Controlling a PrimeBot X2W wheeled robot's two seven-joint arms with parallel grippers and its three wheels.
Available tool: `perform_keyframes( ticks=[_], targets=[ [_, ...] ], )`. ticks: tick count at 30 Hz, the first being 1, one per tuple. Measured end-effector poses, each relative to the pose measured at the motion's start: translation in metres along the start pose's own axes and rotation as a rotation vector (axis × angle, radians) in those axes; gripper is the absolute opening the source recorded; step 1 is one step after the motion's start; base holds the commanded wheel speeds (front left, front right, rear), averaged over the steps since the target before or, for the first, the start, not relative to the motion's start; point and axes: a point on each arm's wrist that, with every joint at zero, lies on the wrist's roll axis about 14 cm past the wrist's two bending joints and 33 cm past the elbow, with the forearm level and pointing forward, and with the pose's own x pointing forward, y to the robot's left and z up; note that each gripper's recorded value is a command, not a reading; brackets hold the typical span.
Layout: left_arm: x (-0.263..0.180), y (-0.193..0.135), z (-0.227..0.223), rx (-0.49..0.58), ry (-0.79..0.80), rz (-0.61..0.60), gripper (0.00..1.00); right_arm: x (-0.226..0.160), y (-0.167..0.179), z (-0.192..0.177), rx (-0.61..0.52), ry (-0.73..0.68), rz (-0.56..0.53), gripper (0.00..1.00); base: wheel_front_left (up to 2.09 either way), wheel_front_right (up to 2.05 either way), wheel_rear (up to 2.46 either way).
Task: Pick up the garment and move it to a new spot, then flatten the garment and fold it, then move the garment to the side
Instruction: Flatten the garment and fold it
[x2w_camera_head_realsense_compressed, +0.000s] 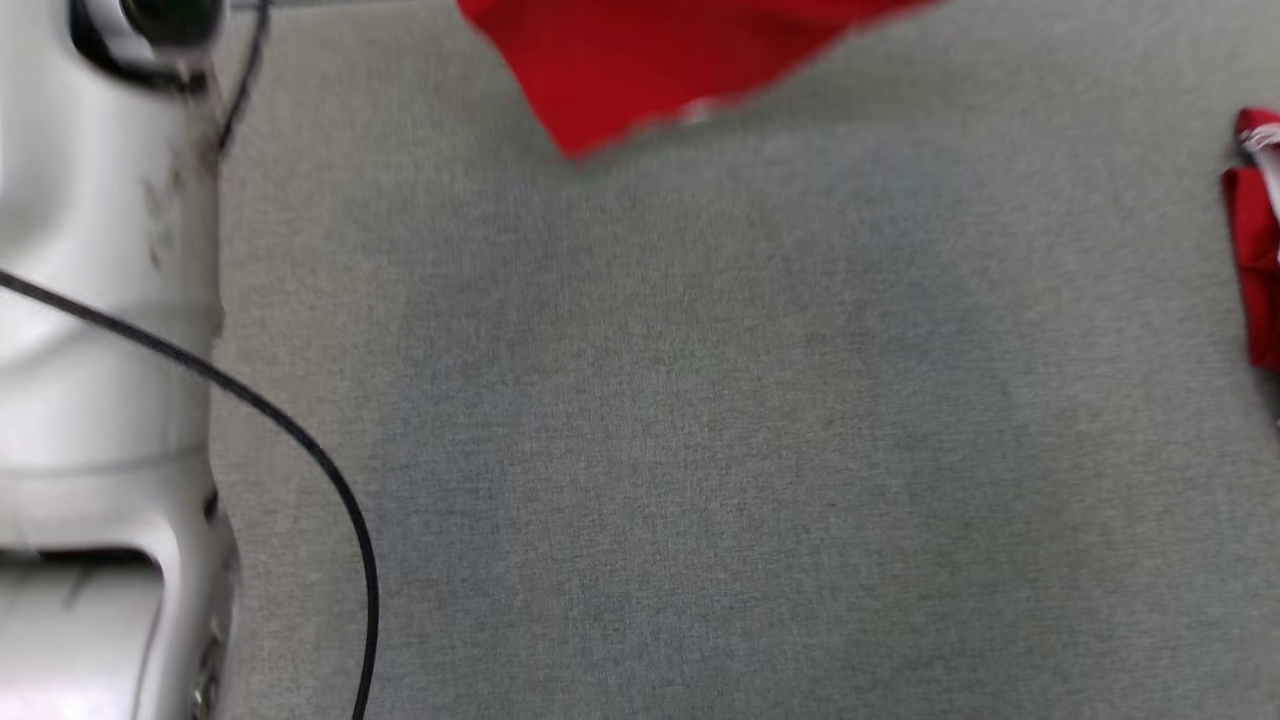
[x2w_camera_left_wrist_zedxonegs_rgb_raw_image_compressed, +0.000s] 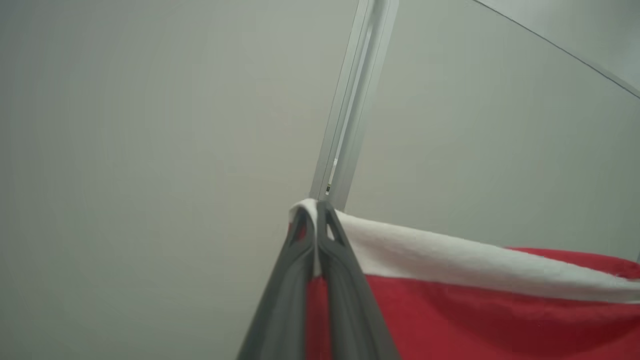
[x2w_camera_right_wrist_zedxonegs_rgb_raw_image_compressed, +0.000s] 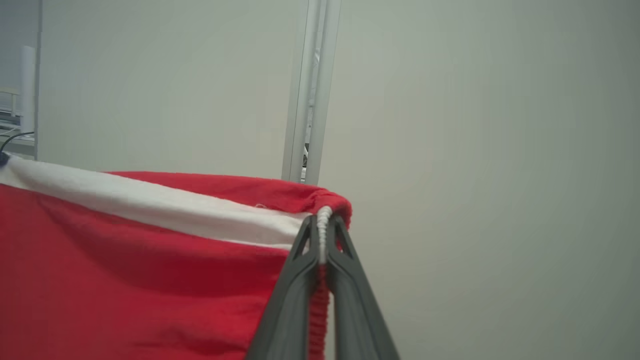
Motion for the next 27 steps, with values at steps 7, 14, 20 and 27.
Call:
perform_keyframes(
  ticks=[7,14,20,27],
  targets=[
    [0.048,0.01,0.011,-0.016,-0.206,0.018,0.0,0.042,0.004,-0.041,0.004,-0.079,-0.013,0.0,0.0,0.0,0.0],
    [0.041,0.032,-0.054,-0.006,-0.074,0.024,0.0,0.039,0.015,-0.118,0.081,0.01,-0.021,0.0,0.0,0.0,0.0],
    [-0.004,0.058,-0.137,0.011,0.144,0.059,0.0,0.003,0.025,-0.211,0.174,0.199,-0.047,0.0,0.0,0.0,0.0],
    [-0.054,0.07,-0.178,0.028,0.3,0.086,0.0,-0.046,0.051,-0.252,0.282,0.327,-0.045,0.0,0.0,0.0,0.0]
  ],
)
